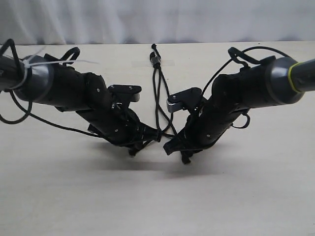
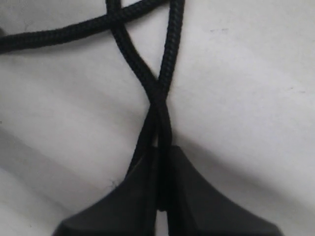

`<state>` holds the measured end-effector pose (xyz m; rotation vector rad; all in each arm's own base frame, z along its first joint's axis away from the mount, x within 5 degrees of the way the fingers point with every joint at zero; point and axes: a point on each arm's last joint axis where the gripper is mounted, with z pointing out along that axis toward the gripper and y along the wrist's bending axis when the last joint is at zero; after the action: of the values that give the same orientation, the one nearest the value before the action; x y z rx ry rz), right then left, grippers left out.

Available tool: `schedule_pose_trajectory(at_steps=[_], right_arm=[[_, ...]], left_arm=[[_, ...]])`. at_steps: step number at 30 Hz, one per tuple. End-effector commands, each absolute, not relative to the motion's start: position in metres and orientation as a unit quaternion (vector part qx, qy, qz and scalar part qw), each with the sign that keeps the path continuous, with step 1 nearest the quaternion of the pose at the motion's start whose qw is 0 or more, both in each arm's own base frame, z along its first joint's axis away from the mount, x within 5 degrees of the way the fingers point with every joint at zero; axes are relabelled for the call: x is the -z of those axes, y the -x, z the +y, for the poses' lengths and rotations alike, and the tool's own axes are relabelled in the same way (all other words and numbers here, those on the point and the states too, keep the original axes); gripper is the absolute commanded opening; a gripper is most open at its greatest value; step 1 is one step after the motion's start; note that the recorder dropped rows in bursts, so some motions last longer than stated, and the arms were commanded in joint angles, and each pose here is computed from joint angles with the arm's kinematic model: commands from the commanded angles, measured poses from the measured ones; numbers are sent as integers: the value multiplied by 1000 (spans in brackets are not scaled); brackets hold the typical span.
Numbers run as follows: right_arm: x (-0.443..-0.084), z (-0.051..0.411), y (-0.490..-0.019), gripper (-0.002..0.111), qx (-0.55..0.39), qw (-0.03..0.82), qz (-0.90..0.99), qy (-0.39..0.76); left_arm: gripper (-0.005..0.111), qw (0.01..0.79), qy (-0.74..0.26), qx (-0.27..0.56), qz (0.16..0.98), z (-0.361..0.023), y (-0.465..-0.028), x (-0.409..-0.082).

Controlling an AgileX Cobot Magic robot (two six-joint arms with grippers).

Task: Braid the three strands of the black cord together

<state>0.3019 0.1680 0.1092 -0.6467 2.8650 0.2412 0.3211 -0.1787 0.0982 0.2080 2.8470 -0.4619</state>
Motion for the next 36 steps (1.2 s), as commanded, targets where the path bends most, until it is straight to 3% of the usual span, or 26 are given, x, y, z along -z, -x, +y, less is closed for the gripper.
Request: schedule_pose_trajectory(at_steps=[1,14,21,23,25,31,32,34,36], right_arm=[[-99,164,-295,4,-78,56,973,209],[-99,165,-296,5,-80,60,978,186],[-108,163,-298,32,-80,75,980,163],[-125,163,-298,43,-82,100,978,165],[-138,156,-299,45,-81,111,978,159],[-184,100,-296,40,-55,92,987,121],[-192,91,-294,34,-46,91,988,119],[-215,64,-278,6,-34,111,989,94],[-232,53,-264,4,-40,151,985,72]], left_arm=[[0,109,-61,159,979,-181,-319,-88],[0,48,-24,205,977,-191,-308,-89],[0,89,-32,209,973,-189,-312,-110],[0,119,-47,202,971,-177,-318,-129],[0,120,-38,203,971,-160,-321,-142],[0,98,-27,170,980,-75,-316,-195],[0,95,-29,156,983,-61,-311,-206],[0,115,0,111,987,-27,-291,-237],[0,145,14,111,983,-19,-273,-250]])
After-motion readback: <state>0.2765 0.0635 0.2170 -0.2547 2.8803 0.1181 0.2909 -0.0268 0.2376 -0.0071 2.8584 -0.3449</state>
